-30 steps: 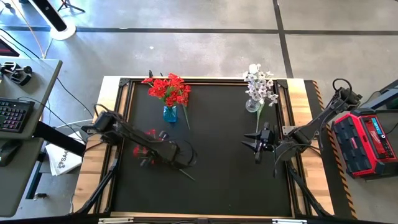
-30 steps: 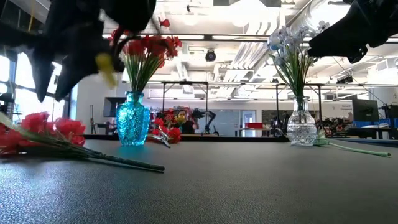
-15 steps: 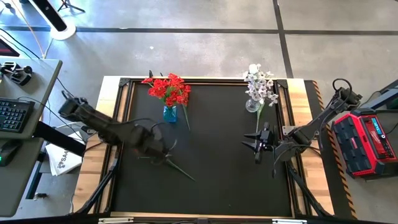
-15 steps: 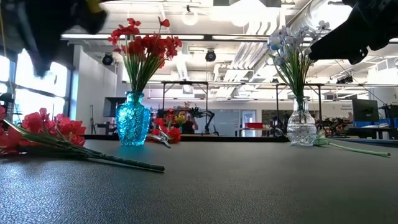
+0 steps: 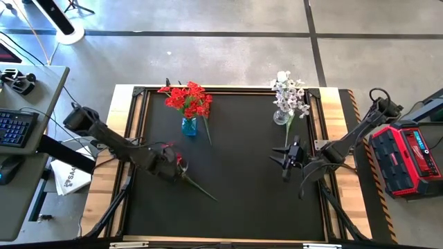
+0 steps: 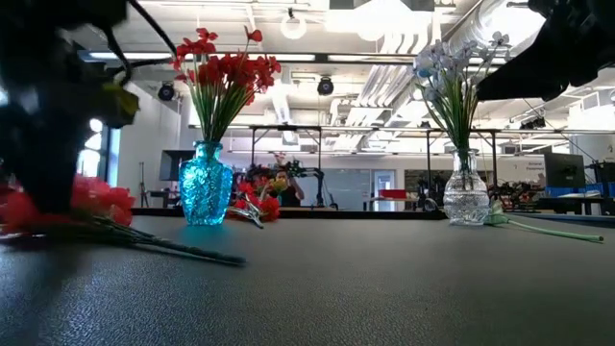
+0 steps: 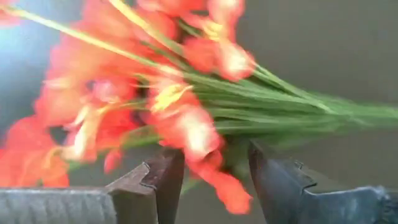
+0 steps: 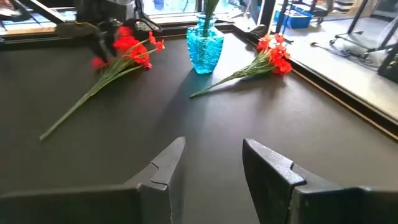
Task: Sort flowers into vase by color
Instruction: Put the bottom red flowers into the blue vase
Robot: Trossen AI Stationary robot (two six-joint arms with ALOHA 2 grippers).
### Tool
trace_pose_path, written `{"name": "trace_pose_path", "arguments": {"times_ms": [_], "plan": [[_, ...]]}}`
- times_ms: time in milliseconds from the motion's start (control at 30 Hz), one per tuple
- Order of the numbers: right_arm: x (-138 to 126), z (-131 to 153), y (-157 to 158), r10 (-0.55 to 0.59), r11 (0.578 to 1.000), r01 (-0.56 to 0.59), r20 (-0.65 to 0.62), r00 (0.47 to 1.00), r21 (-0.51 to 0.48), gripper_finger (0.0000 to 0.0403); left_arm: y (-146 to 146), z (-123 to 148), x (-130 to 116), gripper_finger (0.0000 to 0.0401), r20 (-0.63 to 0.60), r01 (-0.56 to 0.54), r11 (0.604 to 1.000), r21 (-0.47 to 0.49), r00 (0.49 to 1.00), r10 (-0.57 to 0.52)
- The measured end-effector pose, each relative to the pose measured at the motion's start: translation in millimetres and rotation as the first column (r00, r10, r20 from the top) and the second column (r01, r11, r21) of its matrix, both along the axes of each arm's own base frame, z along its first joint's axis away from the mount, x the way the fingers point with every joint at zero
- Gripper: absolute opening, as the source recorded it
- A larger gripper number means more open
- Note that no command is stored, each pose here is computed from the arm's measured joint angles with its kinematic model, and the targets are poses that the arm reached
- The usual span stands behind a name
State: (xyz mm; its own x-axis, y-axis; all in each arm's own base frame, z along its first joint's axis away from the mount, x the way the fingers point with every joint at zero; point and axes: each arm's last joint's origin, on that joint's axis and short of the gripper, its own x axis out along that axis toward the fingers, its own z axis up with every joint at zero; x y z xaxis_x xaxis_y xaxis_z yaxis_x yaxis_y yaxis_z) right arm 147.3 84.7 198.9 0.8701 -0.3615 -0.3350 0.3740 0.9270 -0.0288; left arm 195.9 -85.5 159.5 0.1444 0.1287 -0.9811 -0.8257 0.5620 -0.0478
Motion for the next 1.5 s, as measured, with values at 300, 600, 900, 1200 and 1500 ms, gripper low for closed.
{"name": "trace_pose_path", "arguments": {"times_ms": [300,600,900,1200,1500], "plan": [[0,0,0,-0.013,0.999,0.013,0.017,1.0,0.03,0.013,55,47,-2,0.0148,-0.329,0.223,0.866,0.448,0.942,-0.073],[0,0,0,-0.026,0.997,0.024,0.031,0.999,0.07,0.013,21,71,7,0.0147,-0.049,0.11,0.91,0.4,0.994,-0.099],[0,0,0,-0.02,0.998,0.019,0.023,1.0,0.052,0.013,-38,49,14,0.0147,0.199,-0.083,0.961,0.265,0.98,0.03],[0,1,-1,-0.031,0.999,0.031,0.018,0.999,-0.004,0.013,-32,30,21,0.0179,0.065,-0.149,0.958,0.246,0.988,0.137],[0,0,-1,-0.03,0.999,0.03,0.007,1.0,-0.015,0.013,-15,16,34,0.0222,0.041,-0.146,0.982,0.119,0.989,0.142]]}}
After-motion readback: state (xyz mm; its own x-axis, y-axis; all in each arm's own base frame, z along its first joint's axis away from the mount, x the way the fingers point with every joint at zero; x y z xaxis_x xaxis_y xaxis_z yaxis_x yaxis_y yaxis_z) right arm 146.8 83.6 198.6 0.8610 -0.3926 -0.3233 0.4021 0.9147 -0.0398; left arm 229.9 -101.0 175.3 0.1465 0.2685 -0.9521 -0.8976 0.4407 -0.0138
